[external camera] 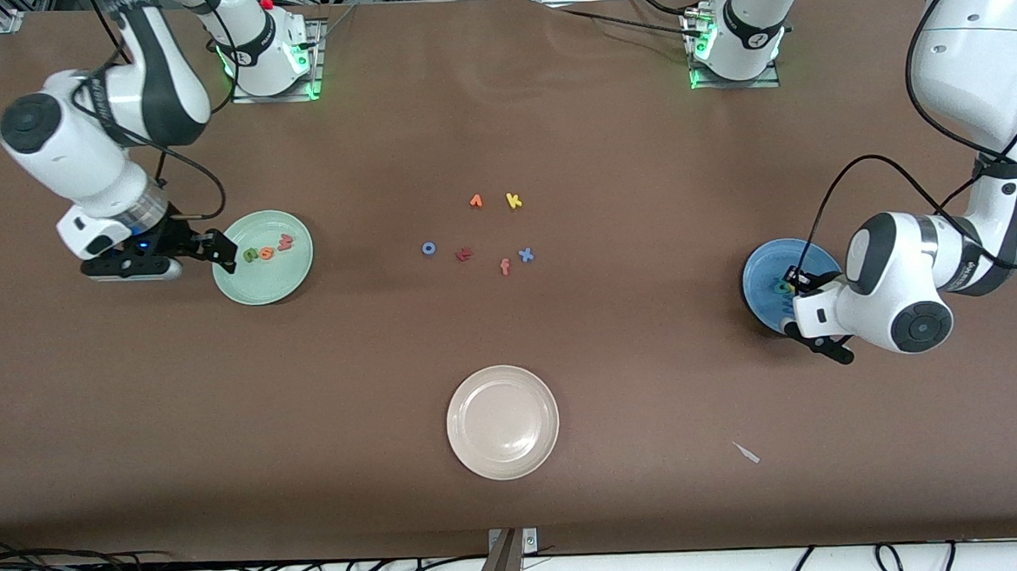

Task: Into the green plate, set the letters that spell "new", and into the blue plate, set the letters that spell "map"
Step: 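Place the yellow d on the blue plate with the left gripper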

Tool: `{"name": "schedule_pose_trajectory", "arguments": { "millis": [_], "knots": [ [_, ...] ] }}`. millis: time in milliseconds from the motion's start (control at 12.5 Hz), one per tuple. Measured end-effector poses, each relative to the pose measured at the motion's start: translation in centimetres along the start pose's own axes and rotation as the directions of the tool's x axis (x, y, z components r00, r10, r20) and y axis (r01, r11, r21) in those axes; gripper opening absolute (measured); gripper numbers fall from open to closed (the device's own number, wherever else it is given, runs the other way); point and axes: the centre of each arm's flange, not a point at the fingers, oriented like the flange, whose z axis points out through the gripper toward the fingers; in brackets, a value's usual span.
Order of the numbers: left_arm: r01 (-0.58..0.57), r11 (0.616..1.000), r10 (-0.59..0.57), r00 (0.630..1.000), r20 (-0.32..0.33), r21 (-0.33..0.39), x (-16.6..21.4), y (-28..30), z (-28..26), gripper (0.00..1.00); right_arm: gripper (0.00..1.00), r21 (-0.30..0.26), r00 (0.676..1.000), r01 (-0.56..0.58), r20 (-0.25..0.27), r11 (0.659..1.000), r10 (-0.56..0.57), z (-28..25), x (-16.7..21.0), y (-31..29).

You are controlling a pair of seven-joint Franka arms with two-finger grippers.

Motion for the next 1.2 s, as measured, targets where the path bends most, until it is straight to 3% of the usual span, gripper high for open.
{"name": "schedule_pose_trajectory", "arguments": {
  "millis": [319, 399, 559, 719, 958, 1038, 1198],
  "knots": [
    [0.025, 1.0, -0.025, 0.999, 0.022, 0.0, -1.8, -0.6, -5.7, 0.99, 1.0, -0.005, 0.987, 0.008, 0.162, 1.0, -0.007, -11.1, 3.6, -0.3],
    [0.042, 0.999, -0.043, 0.999, 0.007, 0.009, -2.4, -0.8, -7.5, 1.0, 1.0, -0.004, 0.984, 0.015, 0.175, 1.0, -0.014, -13.2, 3.9, -0.6],
    [0.138, 0.99, -0.137, 0.99, -0.028, 0.023, -3.9, -1.7, -10.1, 1.0, 1.0, -0.003, 0.988, 0.022, 0.151, 1.0, -0.021, -15.5, 4.5, -1.0],
    [0.26, 0.966, -0.258, 0.964, -0.068, 0.016, -6.5, -4.1, -11.8, 1.0, 1.0, -0.007, 0.993, -0.001, 0.115, 1.0, 0.002, -17.1, 5.4, 0.4],
    [0.363, 0.931, -0.351, 0.92, -0.175, 0.04, -11.7, -6.4, -16.9, 1.0, 1.0, -0.011, 0.997, -0.022, 0.078, 1.0, 0.023, -19.5, 6.2, 4.1],
    [0.39, 0.92, -0.373, 0.899, -0.23, 0.034, -13.3, -6.4, -18.7, 1.0, 1.0, -0.011, 0.996, -0.022, 0.085, 1.0, 0.023, -20.1, 6.1, 4.9],
    [0.415, 0.91, -0.382, 0.846, -0.373, 0.009, -15.7, -4.5, -21.9, 1.0, 1.0, -0.012, 0.986, -0.025, 0.167, 1.0, 0.026, -20.8, 4.4, 5.4]
  ]
}}
